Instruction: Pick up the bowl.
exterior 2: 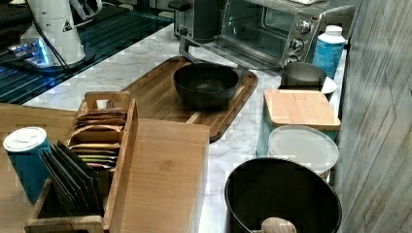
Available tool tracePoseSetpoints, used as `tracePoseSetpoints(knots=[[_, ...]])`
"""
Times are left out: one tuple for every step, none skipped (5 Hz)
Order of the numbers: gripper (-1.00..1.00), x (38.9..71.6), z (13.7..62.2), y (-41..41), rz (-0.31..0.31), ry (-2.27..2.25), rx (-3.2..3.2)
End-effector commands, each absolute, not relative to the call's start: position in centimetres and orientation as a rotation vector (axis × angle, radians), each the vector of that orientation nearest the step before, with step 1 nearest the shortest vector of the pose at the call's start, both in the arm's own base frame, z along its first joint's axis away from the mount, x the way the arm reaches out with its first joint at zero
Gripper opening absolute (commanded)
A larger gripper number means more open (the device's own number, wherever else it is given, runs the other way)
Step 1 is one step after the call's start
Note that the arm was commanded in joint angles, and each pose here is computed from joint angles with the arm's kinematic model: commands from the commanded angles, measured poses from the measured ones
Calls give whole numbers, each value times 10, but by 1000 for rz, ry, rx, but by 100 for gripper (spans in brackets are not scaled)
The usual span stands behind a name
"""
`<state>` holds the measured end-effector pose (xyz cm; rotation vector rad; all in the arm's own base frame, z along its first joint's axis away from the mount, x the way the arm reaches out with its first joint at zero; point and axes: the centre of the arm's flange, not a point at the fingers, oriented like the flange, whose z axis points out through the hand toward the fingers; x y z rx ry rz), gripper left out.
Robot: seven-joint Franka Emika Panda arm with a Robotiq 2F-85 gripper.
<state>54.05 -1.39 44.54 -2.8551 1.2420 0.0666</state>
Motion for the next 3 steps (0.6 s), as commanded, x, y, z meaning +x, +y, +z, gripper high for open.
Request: tracePoseSetpoints(knots=[[100, 452, 450, -96, -5, 1613, -2609], [100, 438, 435, -93, -24, 1600, -2630], [100, 422, 405, -85, -36, 1540, -2638]])
